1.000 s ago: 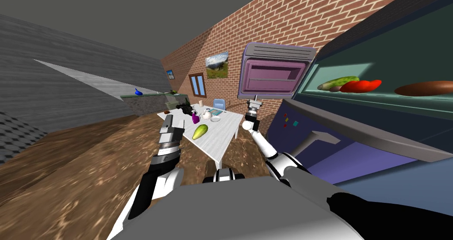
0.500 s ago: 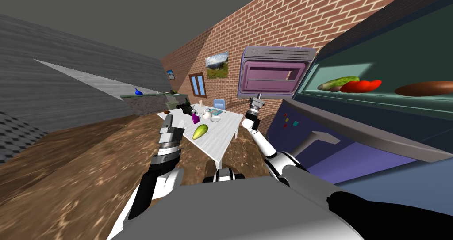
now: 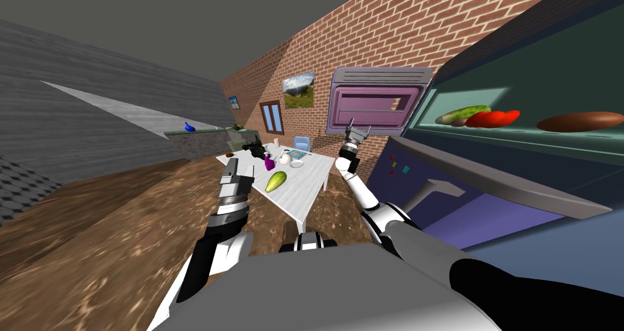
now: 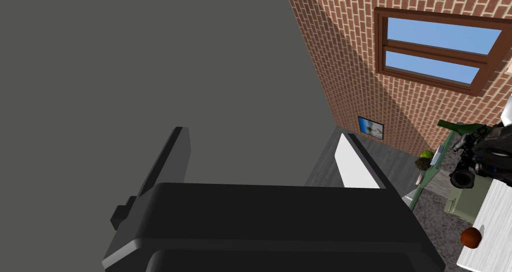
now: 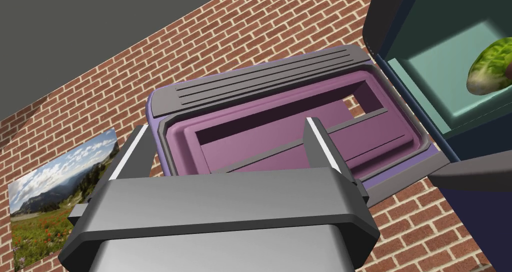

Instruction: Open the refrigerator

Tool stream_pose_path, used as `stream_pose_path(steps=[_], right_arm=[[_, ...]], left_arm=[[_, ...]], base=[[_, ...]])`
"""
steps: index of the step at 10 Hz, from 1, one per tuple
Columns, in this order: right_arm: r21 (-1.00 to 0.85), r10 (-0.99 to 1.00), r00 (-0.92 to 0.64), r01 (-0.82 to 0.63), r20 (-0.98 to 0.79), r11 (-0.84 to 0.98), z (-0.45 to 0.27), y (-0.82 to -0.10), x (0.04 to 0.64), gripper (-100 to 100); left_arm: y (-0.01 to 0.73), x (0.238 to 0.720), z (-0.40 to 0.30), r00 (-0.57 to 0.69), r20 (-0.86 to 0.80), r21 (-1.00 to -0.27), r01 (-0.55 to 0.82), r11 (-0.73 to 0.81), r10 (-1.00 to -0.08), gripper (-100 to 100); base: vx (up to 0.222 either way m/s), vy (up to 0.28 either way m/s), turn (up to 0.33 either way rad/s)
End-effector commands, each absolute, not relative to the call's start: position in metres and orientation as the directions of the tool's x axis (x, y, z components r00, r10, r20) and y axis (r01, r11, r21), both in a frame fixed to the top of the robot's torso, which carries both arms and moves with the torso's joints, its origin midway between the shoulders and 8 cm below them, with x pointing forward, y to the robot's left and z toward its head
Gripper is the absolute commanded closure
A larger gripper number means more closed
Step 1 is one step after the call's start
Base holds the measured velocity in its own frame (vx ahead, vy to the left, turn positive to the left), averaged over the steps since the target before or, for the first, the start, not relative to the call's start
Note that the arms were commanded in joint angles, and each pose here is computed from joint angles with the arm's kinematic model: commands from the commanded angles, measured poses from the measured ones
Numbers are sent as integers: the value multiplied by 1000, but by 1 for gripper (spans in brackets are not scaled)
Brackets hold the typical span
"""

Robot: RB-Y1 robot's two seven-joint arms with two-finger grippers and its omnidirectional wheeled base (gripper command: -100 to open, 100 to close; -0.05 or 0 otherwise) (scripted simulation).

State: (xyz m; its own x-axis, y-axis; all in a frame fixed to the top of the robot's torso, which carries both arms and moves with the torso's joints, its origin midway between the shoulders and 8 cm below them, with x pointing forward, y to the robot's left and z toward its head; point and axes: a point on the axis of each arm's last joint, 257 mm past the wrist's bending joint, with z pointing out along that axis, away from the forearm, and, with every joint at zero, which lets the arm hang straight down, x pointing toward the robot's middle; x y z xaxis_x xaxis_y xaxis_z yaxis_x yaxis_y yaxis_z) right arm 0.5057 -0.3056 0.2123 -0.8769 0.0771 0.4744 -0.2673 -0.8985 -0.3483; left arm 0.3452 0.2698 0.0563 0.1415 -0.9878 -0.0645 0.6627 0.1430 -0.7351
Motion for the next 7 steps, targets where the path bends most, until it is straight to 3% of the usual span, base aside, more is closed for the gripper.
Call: stream_pose_path(steps=[1, 2, 7], right_arm=[[-349, 74, -878, -264, 473, -899, 223, -306, 507, -100], [-346, 75, -877, -265, 475, -900, 224, -306, 508, 0], [-347, 75, -877, -265, 475, -900, 224, -306, 508, 0]], left_arm=[[270, 345, 56, 142, -65, -735, 663, 143, -988, 0], [270, 345, 56, 142, -65, -735, 663, 143, -988, 0], [270, 345, 56, 142, -65, -735, 663, 143, -988, 0]], base=[[-8, 6, -5], [0, 0, 0], [0, 0, 0]])
